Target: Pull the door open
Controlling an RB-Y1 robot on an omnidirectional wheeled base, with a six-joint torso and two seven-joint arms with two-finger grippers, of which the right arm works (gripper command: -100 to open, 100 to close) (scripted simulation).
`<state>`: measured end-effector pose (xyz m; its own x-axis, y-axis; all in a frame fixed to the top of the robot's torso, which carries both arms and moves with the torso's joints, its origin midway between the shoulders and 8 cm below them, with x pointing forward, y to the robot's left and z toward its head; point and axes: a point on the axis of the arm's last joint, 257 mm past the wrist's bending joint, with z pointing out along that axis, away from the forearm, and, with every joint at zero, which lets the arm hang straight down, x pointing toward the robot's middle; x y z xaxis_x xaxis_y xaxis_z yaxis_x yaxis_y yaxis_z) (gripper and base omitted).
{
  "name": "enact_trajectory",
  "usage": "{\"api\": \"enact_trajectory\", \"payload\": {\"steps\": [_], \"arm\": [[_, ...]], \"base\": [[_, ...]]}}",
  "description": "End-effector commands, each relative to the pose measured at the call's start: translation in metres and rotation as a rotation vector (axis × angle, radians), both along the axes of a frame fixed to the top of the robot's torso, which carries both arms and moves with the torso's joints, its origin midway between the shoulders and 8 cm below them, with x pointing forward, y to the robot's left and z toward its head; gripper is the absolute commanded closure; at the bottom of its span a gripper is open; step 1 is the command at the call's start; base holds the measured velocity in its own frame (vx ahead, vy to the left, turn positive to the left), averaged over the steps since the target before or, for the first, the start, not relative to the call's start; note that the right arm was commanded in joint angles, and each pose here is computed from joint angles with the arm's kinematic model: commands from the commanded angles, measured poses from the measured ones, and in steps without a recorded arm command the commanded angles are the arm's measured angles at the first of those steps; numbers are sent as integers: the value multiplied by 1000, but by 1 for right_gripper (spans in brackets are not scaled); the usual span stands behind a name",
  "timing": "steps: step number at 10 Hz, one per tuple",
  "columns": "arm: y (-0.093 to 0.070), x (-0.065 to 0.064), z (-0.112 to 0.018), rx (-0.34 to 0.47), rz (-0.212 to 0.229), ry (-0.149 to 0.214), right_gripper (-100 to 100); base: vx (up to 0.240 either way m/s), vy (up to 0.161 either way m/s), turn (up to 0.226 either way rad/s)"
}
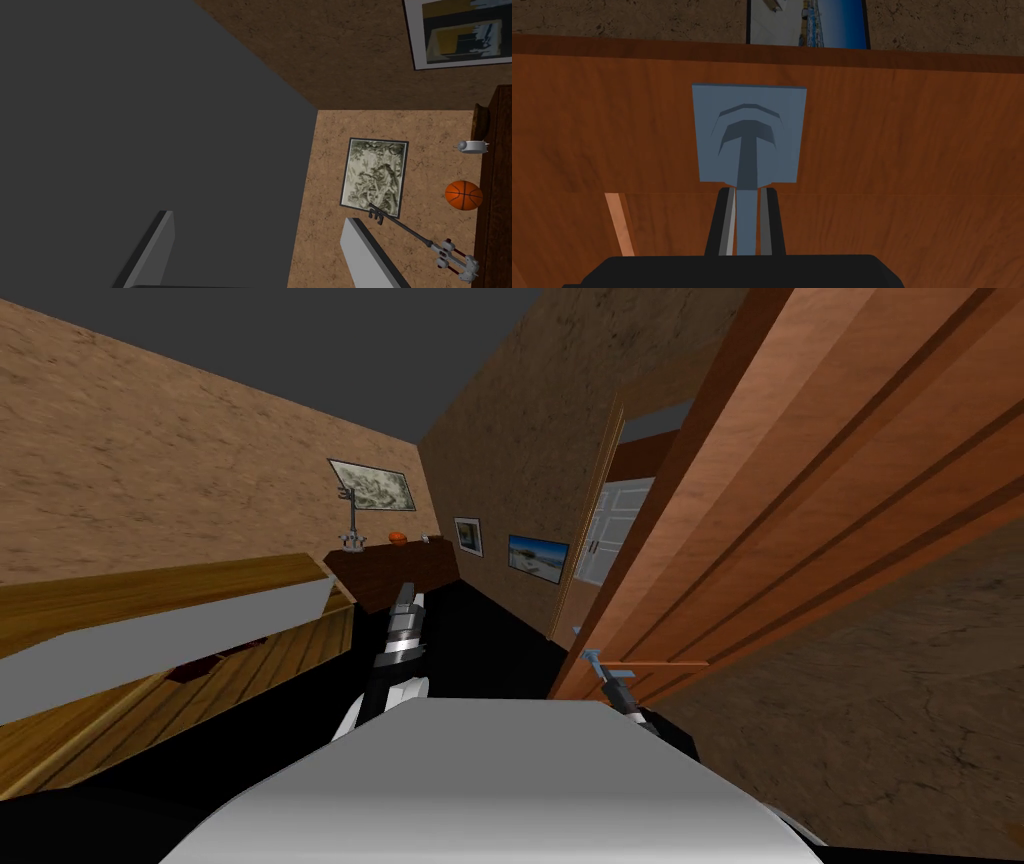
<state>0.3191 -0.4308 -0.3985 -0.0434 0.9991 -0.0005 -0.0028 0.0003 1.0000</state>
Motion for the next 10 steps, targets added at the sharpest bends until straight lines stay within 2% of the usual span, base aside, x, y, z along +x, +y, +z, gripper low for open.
{"api": "enact_trajectory", "payload": {"steps": [1,3,5,6,10], "arm": [[-1,4,1,-1,-5,1,100],[1,17,1,-2,-16,0,100],[1,17,1,-2,-16,0,100],[3,28,1,-3,-24,0,100],[7,52,3,-3,-41,0,100]], "base": [[-141,-53,83],[-123,-35,128],[-78,-35,38],[-133,-32,126],[-197,-74,163]]}}
